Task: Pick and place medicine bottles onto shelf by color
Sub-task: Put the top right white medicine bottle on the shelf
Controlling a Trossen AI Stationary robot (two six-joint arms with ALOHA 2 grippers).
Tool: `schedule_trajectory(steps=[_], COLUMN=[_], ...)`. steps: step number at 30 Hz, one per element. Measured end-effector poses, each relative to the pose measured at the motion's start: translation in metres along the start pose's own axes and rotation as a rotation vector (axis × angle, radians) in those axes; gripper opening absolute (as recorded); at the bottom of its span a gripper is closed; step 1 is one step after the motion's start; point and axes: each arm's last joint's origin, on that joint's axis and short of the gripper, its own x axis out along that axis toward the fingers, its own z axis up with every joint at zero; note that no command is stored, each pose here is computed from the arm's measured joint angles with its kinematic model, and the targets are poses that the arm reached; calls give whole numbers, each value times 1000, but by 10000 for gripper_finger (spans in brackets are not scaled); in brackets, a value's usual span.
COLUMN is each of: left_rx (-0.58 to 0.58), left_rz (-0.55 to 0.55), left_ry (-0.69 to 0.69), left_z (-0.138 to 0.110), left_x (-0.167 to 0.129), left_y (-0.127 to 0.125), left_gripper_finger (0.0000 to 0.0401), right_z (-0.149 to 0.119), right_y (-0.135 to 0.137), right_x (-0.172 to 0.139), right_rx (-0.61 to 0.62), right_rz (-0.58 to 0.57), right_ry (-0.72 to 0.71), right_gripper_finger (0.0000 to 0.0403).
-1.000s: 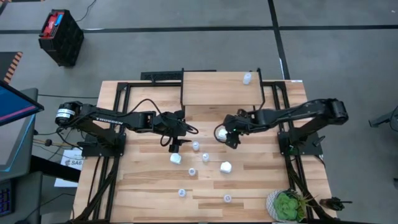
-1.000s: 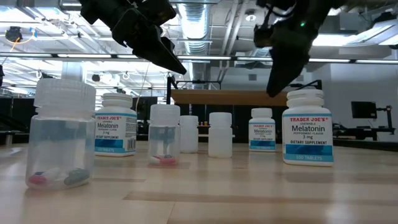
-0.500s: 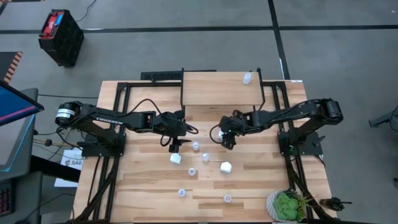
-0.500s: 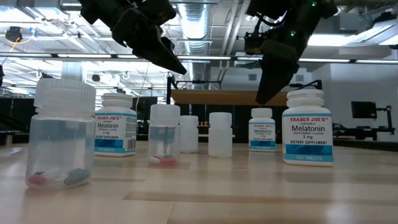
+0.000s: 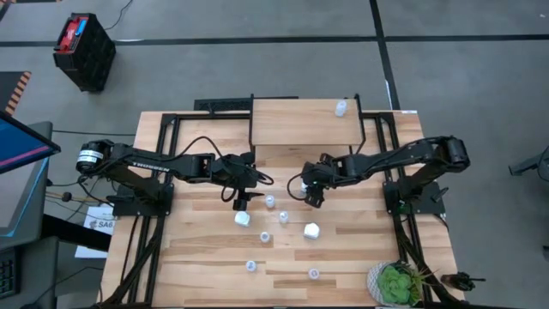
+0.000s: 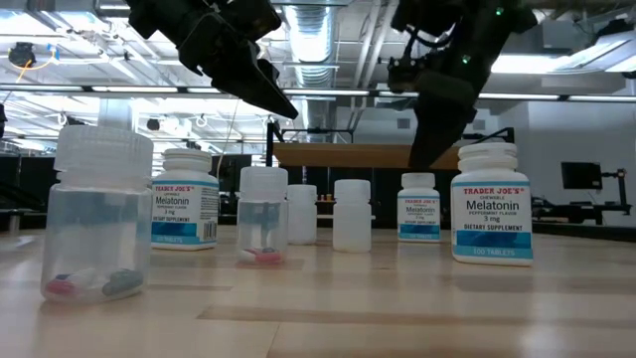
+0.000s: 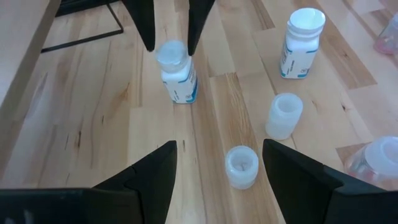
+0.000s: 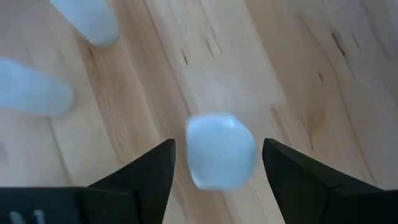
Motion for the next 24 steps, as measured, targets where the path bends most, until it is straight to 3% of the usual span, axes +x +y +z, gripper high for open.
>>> schedule_trajectory(steps=[8, 15, 24], left_rx=[1, 3, 3], left_rz=[0, 0, 1], left_ry=[-1, 1, 2], left_z=[0, 0, 0], left_x=[0, 0, 0], left_y=[0, 0, 0], left_gripper_finger=[226, 226, 226], right_z=[-2, -1, 5], right_y=[6, 6, 7], right_x=[28, 26, 19], right_rx=[-35, -33, -59], right_rz=[-18, -18, -9], right_ry=[60, 59, 58], right_gripper_finger=[265, 257, 172])
